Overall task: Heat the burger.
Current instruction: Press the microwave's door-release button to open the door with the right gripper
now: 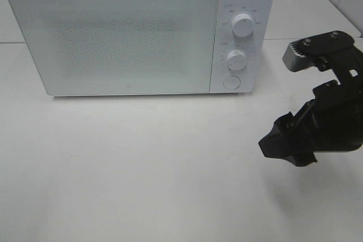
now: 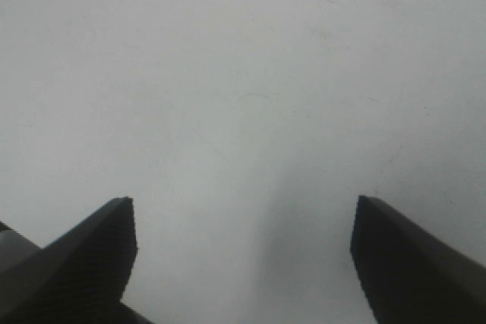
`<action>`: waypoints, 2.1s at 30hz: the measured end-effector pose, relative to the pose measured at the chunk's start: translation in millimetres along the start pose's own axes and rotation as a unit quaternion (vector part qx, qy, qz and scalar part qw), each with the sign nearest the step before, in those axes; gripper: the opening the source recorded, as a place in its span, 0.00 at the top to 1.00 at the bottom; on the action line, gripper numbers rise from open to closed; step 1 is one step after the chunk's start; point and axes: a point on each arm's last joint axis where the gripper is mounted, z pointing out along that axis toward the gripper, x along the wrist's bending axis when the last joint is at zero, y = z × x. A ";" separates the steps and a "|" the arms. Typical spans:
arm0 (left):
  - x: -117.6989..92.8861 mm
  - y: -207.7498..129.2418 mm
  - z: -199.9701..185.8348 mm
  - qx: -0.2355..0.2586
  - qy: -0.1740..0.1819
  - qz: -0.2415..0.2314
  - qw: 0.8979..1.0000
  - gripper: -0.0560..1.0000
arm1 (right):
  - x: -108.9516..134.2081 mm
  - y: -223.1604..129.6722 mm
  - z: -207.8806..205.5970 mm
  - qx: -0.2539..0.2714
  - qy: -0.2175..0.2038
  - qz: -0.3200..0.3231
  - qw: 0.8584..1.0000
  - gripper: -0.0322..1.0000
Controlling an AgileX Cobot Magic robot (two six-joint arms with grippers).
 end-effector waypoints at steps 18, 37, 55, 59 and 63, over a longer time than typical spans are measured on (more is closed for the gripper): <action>0.0 0.0 0.0 0.000 0.000 0.000 1.000 0.01 | 3.9 -13.4 -109.3 -0.039 -0.036 -0.024 0.998 0.23; 0.0 0.0 0.0 0.000 0.000 0.000 1.000 0.01 | -5.0 -77.3 -187.9 -0.230 -0.137 0.040 0.963 0.23; 0.0 0.0 0.0 0.000 0.000 0.000 1.000 0.01 | -2.6 -131.0 -174.6 -0.270 -0.139 0.035 0.952 0.23; 0.0 0.0 0.0 0.000 0.000 0.000 1.000 0.01 | -2.6 -131.0 -174.6 -0.270 -0.139 0.035 0.952 0.23; 0.0 0.0 0.0 0.000 0.000 0.000 1.000 0.01 | -2.6 -131.0 -174.6 -0.270 -0.139 0.035 0.952 0.23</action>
